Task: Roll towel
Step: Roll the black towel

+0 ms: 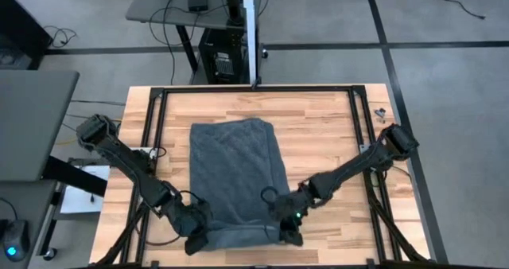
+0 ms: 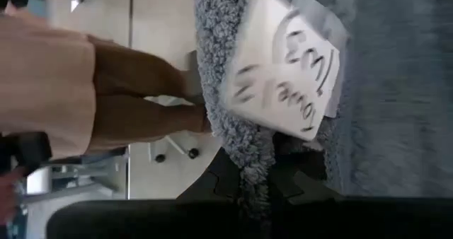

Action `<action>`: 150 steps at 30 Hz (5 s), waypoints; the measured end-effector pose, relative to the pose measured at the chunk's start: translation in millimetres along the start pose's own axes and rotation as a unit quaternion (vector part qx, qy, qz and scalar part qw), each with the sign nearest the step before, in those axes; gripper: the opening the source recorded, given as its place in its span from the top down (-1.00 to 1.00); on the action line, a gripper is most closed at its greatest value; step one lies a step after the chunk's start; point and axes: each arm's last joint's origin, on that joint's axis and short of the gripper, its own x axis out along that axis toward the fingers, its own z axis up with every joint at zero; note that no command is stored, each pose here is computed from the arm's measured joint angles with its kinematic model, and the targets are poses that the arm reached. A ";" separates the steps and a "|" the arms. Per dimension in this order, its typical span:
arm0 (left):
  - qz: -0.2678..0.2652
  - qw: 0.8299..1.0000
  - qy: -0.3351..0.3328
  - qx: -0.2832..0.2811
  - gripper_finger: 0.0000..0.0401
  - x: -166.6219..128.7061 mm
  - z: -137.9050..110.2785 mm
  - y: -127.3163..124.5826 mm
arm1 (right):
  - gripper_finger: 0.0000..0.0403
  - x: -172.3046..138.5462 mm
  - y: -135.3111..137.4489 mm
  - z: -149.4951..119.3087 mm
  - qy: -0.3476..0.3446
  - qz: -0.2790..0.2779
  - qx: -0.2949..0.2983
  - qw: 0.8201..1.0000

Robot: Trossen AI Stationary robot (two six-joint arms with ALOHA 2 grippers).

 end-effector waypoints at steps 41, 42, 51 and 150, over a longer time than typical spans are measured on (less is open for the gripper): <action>0.192 0.981 -0.033 0.019 0.38 -55.2 18.9 37.8 | 0.16 -94.1 -88.6 37.4 -0.122 -0.041 0.070 0.989; 0.195 0.980 -0.038 0.019 0.38 -56.4 19.1 38.3 | 0.16 -96.4 -87.7 37.8 -0.131 -0.049 0.067 0.988; 0.211 0.975 -0.065 0.028 0.38 -54.3 20.3 38.5 | 0.21 -94.8 -65.5 33.4 -0.184 -0.104 0.006 0.977; 0.310 0.918 -0.017 0.248 0.14 1.8 -20.4 -115.1 | -0.32 43.0 119.4 -48.4 -0.164 -0.359 -0.218 0.893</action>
